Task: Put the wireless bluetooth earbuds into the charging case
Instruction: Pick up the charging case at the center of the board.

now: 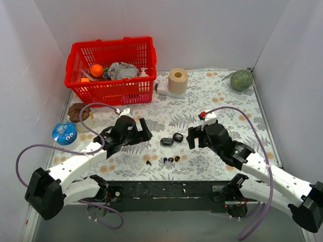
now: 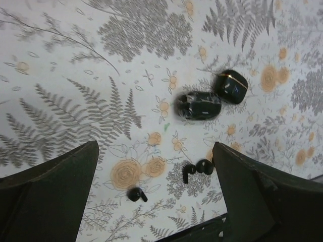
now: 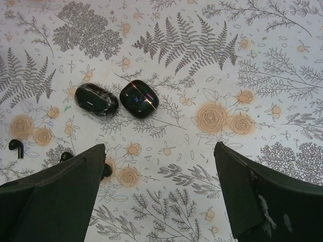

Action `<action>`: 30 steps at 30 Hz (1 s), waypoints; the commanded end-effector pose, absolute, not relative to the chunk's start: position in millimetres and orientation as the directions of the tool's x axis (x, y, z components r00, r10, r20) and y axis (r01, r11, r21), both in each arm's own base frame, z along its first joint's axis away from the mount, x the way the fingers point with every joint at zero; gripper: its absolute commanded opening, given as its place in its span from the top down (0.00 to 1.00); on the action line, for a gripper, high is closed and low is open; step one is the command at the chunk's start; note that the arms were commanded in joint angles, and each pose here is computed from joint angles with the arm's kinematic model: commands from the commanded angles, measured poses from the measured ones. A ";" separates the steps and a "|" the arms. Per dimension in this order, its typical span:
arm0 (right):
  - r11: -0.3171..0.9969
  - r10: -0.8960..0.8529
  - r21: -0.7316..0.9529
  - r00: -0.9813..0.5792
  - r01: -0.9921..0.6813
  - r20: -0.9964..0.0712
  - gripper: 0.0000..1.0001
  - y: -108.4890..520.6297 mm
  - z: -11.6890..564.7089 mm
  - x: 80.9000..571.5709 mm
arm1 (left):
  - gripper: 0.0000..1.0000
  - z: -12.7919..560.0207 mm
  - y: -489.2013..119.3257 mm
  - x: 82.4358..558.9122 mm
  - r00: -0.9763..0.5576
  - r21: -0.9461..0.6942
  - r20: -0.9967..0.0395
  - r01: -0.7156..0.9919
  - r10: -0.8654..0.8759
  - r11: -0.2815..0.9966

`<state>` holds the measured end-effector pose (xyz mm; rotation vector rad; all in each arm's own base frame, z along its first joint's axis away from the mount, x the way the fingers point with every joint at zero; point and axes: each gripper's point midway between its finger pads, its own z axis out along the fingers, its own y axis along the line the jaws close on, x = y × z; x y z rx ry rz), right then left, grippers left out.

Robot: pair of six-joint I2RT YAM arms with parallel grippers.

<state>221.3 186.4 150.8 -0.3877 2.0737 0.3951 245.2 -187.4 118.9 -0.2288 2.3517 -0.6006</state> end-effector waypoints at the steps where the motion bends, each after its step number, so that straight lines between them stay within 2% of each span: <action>1: 0.897 -0.104 0.138 -0.503 -0.421 -0.858 0.04 186.1 145.5 218.5 | 0.02 116.1 -232.9 234.7 -0.767 -0.470 -0.588 0.066 -0.257 0.880; 7: 0.891 -0.087 0.159 -0.504 -0.425 -0.859 0.05 186.2 142.5 215.1 | 0.02 103.4 -269.6 237.5 -0.773 -0.413 -0.594 0.056 -0.222 0.909; 14: 0.893 -0.081 0.162 -0.504 -0.420 -0.860 0.05 187.0 143.3 216.3 | 0.02 88.2 -273.0 256.3 -0.743 -0.271 -0.643 -0.010 -0.189 0.963; 19: 0.894 -0.080 0.168 -0.517 -0.416 -0.852 0.05 184.3 143.9 212.5 | 0.02 70.8 -283.9 259.6 -0.757 -0.171 -0.641 -0.027 -0.132 0.985; 30: 0.892 -0.062 0.182 -0.509 -0.414 -0.858 0.05 179.4 150.4 207.5 | 0.02 59.0 -302.0 268.2 -0.766 -0.121 -0.637 -0.009 -0.084 0.993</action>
